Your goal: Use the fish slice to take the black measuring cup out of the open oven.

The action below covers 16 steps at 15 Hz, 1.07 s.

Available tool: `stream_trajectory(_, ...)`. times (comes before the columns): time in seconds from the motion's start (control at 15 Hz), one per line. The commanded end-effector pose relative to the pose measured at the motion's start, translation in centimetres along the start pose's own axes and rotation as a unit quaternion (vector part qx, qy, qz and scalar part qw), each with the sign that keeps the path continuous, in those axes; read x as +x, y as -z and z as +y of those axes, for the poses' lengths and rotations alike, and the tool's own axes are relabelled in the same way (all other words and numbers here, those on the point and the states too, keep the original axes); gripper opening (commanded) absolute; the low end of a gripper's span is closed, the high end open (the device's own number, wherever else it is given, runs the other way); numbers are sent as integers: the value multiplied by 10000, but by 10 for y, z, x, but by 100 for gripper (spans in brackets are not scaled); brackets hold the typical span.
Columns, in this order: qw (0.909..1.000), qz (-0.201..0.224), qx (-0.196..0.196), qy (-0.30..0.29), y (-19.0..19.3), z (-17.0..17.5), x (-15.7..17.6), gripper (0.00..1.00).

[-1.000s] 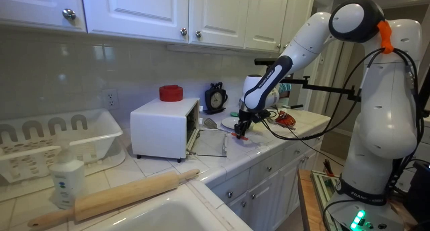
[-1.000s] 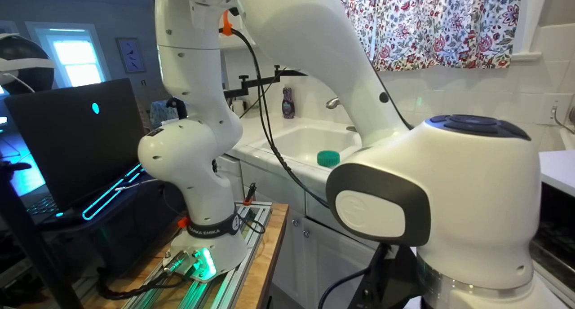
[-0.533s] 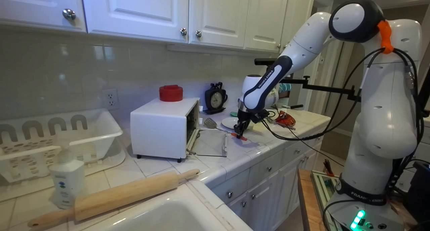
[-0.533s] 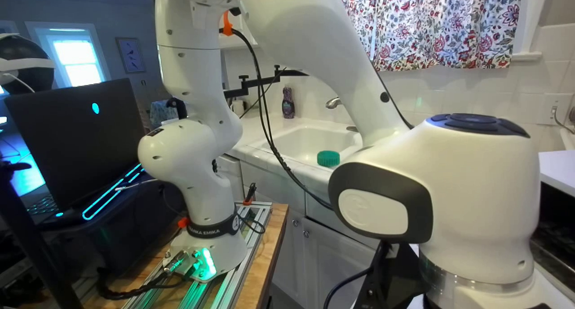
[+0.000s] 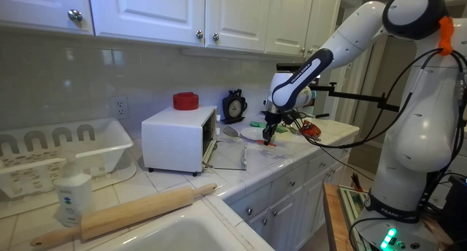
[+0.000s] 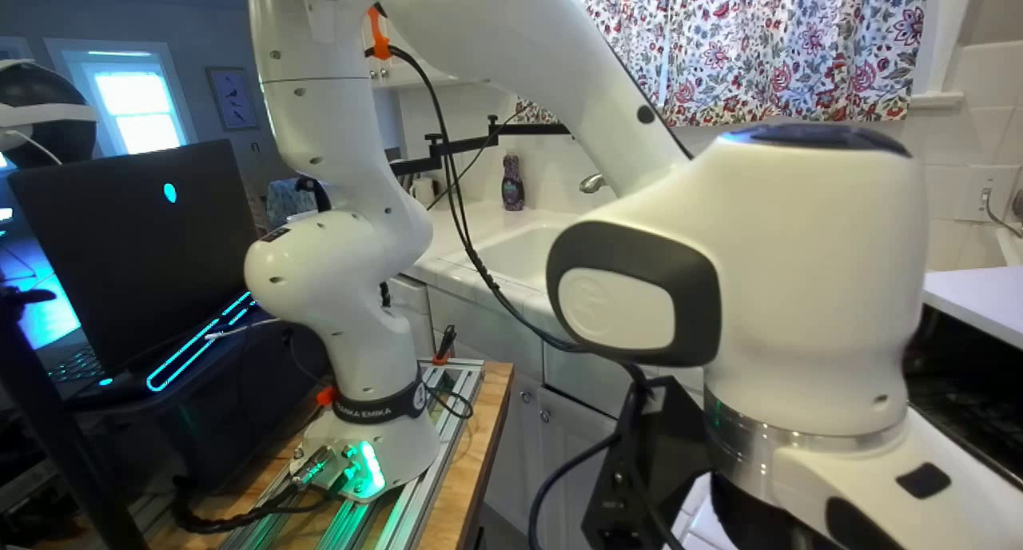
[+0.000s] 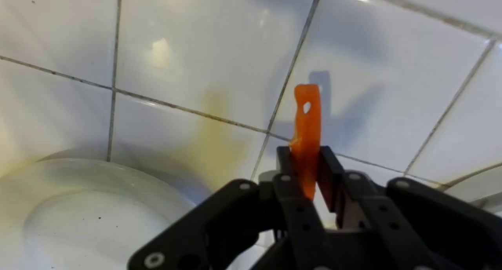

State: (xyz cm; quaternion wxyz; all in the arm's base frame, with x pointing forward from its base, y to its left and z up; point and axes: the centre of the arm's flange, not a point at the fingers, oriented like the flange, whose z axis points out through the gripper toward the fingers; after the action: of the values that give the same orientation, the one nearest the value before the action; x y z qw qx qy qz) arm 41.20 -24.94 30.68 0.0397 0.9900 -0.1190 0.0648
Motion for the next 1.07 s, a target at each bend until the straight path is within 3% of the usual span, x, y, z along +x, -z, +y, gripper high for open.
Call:
stream_trajectory(0.0, 9992, 36, 202, 335, 60, 14, -50, 5)
stream_trajectory(0.27, 9963, -123, 578, 625, 100, 35, -90, 5)
stream_trajectory(0.47, 9879, -402, 882, 1210, 124, 37, -100, 5)
stream_trajectory(0.67, 9781, -756, 934, 1701, 145, 18, -95, 5)
stream_trajectory(1.0, 9588, -1449, 698, 2341, 168, -28, -73, 5)
